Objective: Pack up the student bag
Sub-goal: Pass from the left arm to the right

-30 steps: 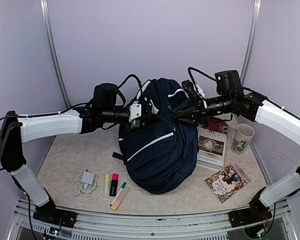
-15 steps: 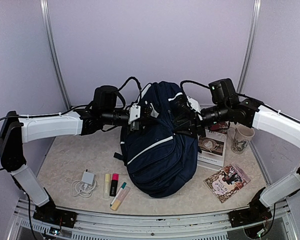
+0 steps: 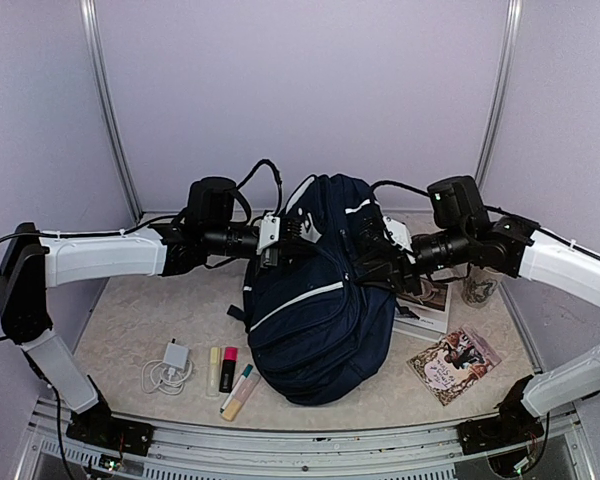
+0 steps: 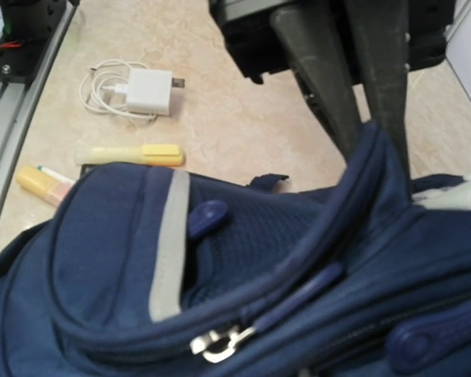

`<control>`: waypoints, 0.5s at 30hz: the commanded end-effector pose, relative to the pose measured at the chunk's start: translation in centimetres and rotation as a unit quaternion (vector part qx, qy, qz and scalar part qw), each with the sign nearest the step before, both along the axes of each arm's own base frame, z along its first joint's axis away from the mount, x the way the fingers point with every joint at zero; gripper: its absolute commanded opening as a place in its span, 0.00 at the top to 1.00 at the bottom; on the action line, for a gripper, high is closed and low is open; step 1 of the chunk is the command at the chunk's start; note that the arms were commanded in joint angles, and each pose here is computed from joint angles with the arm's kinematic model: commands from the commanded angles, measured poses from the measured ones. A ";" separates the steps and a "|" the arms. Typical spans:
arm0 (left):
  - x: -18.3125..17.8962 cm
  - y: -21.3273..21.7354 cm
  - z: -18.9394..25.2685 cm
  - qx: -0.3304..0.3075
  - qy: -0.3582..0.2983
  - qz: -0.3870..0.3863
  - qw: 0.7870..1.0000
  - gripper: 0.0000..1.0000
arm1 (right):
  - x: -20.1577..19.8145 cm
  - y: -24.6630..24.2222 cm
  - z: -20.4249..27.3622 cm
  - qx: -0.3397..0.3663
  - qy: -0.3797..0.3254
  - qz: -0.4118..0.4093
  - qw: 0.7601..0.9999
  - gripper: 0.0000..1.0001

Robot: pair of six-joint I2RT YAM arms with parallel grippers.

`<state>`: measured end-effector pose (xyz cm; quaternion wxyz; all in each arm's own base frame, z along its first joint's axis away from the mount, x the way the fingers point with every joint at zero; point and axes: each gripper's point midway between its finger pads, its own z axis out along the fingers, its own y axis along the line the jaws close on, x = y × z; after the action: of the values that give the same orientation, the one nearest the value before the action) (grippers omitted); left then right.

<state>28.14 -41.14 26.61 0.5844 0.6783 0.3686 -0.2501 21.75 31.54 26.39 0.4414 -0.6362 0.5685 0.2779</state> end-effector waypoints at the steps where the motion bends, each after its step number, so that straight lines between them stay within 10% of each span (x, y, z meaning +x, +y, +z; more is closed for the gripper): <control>1: -1.7 1.2 11.2 -0.133 -0.132 -0.021 0.982 1.00 | -2.0 -0.6 -0.7 -0.003 0.025 0.009 1.000 0.69; 15: -2.2 1.8 12.1 -0.177 -0.075 -0.022 0.981 1.00 | -3.3 -1.6 4.0 0.088 -0.026 0.000 0.996 0.61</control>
<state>27.19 -40.91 28.32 0.5994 0.6484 0.3625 -0.2981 19.43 30.06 29.22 0.4948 -0.6118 0.5428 0.2936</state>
